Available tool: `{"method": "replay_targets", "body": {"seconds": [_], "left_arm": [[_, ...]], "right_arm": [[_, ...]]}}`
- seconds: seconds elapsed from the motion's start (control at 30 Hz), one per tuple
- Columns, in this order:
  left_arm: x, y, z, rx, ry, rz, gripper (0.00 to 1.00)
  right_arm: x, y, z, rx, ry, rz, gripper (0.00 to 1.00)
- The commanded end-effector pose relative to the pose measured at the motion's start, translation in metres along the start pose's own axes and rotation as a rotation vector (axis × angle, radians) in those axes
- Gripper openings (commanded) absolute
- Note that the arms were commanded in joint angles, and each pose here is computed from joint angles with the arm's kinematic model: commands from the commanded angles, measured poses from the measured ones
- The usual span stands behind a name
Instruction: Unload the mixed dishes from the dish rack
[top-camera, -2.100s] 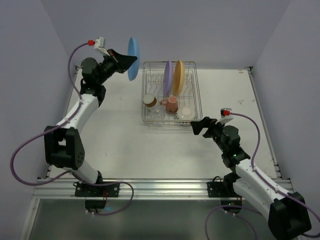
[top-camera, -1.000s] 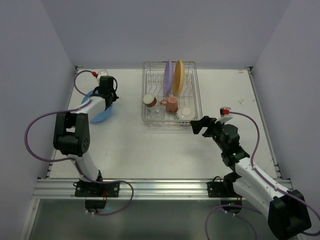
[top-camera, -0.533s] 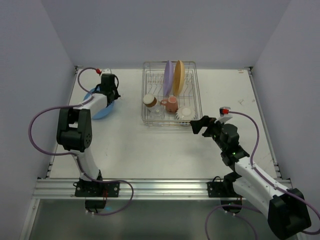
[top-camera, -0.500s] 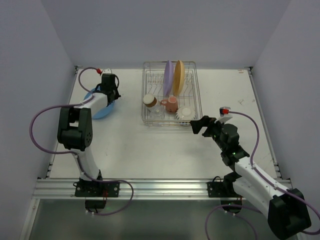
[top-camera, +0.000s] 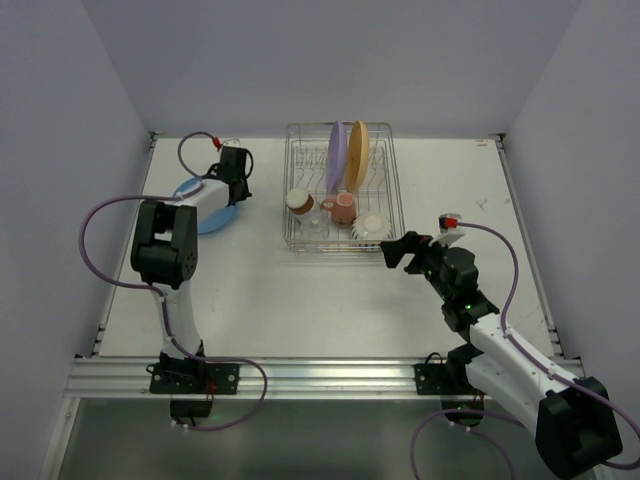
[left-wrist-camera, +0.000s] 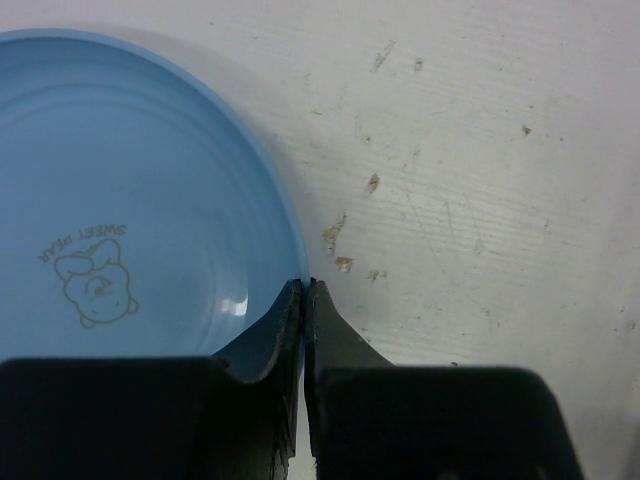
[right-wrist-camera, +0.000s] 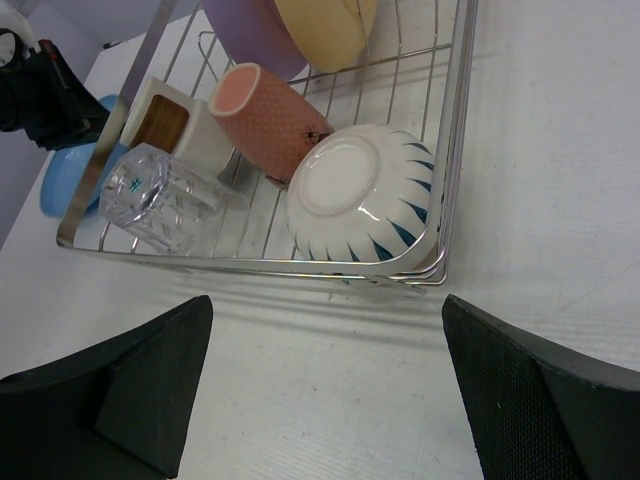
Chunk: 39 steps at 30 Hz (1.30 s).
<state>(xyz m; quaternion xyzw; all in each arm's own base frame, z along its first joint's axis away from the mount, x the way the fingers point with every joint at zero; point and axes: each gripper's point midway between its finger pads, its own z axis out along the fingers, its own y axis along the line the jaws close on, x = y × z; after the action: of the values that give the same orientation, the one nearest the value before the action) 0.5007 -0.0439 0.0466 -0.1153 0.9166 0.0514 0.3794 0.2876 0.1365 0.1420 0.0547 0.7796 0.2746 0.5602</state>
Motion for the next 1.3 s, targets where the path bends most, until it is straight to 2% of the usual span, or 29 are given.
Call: {"method": "replay_targets", "body": {"seconds": [0.0,0.43,0.57,1.0,1.13,1.27], "left_arm": [[-0.003,-0.015,-0.001,-0.027,-0.008,0.077,0.00],[-0.011,-0.030,-0.005,-0.018,-0.103,0.266,0.00],[-0.017,-0.025,-0.008,-0.130,-0.166,0.366,0.00],[-0.025,-0.032,0.000,-0.133,-0.153,0.384,0.00],[-0.022,-0.036,0.001,-0.116,-0.136,0.367,0.16],[-0.021,-0.040,0.001,-0.088,-0.124,0.350,0.22]], "right_arm": [[-0.020,0.009,0.001,-0.011,-0.044,-0.005,0.99],[-0.019,0.009,0.002,-0.008,-0.039,-0.003,0.99],[-0.018,0.008,0.003,-0.005,-0.034,-0.001,0.99],[-0.017,0.007,0.004,0.000,-0.028,0.001,0.99],[-0.016,0.007,0.005,0.000,-0.024,0.000,0.99],[-0.017,0.007,0.005,0.001,-0.027,0.001,0.99]]}}
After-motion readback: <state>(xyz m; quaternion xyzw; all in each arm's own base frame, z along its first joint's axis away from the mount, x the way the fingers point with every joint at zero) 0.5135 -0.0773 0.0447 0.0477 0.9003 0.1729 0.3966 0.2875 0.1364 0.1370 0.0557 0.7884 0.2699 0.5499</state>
